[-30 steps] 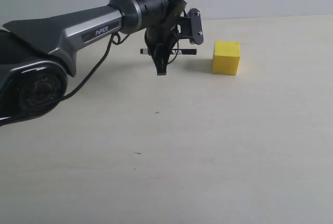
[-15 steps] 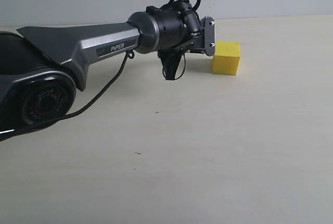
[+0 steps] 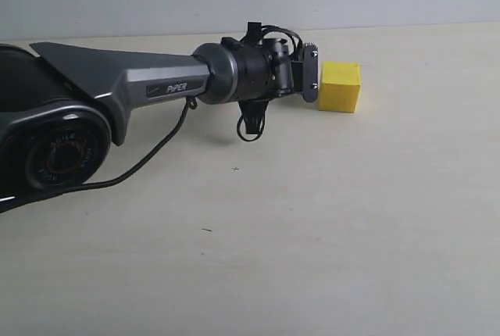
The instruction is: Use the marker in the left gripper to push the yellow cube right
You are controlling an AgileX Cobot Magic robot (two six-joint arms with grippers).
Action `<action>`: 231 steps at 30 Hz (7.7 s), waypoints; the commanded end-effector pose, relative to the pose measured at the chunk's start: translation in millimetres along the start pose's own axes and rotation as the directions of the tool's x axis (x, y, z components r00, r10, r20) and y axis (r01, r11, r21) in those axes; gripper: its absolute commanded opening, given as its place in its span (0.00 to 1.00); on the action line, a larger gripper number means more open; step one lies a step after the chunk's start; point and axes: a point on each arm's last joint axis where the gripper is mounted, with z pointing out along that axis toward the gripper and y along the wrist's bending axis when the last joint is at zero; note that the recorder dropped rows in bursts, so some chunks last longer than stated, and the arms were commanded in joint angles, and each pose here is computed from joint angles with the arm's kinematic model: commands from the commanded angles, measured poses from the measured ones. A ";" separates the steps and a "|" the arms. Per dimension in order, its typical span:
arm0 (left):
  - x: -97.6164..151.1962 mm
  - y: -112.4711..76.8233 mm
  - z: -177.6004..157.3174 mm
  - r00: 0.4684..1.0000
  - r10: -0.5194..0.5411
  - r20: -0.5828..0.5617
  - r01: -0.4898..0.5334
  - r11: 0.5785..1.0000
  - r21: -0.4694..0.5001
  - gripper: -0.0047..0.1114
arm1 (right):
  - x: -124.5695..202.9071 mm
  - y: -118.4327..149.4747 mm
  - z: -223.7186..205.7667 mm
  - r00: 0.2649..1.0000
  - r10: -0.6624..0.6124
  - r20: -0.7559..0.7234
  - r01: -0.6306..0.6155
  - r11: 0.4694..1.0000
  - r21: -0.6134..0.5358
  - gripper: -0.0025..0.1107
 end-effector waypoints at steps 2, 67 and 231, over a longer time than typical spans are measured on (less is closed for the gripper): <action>2.3 6.8 -17.9 0.996 -0.061 0.060 0.068 0.990 -0.127 0.04 | 0.7 -0.3 -0.3 1.000 -0.001 0.008 0.001 1.000 0.005 0.02; -12.8 0.6 -30.6 0.994 -0.068 0.089 0.080 0.987 -0.142 0.04 | 0.7 -0.3 -0.3 1.000 -0.001 0.008 0.001 1.000 0.005 0.02; -38.9 16.9 -121.7 0.770 -0.631 -0.094 0.607 0.679 0.413 0.04 | 0.7 -0.3 -0.3 1.000 -0.001 0.008 0.001 1.000 0.005 0.02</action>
